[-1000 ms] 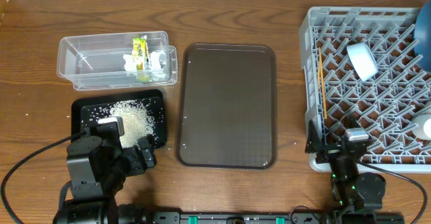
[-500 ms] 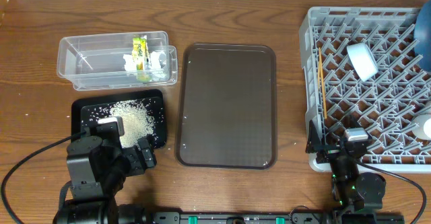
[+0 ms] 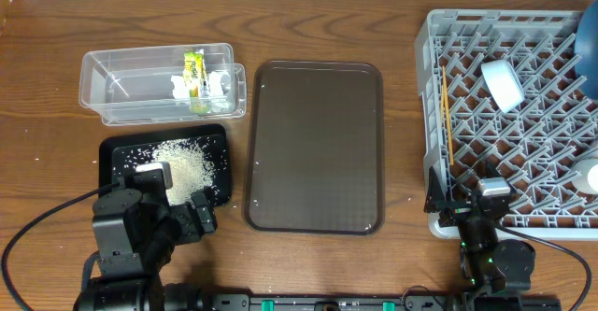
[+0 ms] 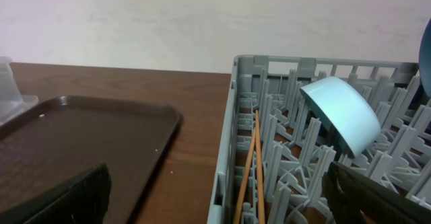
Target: Sort waste into correct bins and load items into the dishwasher rack
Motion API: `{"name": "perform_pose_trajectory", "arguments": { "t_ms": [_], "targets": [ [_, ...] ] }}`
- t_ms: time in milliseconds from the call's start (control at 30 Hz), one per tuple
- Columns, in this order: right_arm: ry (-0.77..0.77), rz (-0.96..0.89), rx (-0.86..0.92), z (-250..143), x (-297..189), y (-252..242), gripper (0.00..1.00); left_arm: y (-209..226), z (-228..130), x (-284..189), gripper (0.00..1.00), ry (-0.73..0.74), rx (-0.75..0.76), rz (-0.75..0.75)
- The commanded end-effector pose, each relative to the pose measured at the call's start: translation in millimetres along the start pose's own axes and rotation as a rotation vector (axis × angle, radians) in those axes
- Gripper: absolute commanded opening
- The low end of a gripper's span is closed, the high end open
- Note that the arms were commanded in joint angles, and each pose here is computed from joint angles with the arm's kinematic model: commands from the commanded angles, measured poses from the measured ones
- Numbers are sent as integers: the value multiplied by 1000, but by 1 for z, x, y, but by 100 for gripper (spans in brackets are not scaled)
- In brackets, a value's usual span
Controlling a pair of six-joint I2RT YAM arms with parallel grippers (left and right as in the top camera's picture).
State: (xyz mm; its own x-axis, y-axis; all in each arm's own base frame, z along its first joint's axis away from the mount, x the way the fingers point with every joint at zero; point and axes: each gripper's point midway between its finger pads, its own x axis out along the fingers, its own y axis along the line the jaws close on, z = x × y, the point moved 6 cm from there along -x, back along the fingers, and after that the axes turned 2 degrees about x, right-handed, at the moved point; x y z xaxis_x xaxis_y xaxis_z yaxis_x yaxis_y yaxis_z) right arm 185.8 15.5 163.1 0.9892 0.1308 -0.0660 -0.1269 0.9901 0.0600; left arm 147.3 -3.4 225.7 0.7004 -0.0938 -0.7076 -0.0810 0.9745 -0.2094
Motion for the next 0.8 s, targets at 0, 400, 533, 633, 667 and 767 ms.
{"name": "perform_pose_trajectory", "arguments": {
  "t_ms": [0,400,533,633,667,767],
  "targets": [
    [-1,2,-12,0,0,1,99,2,0,0,95,-4,7,14],
    [-1,2,-12,0,0,1,99,1,0,-7,95,-41,14,11],
    [-1,2,-12,0,0,1,99,4,-4,-16,95,-104,41,49],
    [-1,2,-12,0,0,1,99,2,-13,-17,95,-174,69,27],
    [-1,2,-12,0,0,1,99,2,-15,-15,95,-200,76,20],
    [-1,2,-12,0,0,1,99,3,-24,-5,95,-290,97,-5]
  ]
}}
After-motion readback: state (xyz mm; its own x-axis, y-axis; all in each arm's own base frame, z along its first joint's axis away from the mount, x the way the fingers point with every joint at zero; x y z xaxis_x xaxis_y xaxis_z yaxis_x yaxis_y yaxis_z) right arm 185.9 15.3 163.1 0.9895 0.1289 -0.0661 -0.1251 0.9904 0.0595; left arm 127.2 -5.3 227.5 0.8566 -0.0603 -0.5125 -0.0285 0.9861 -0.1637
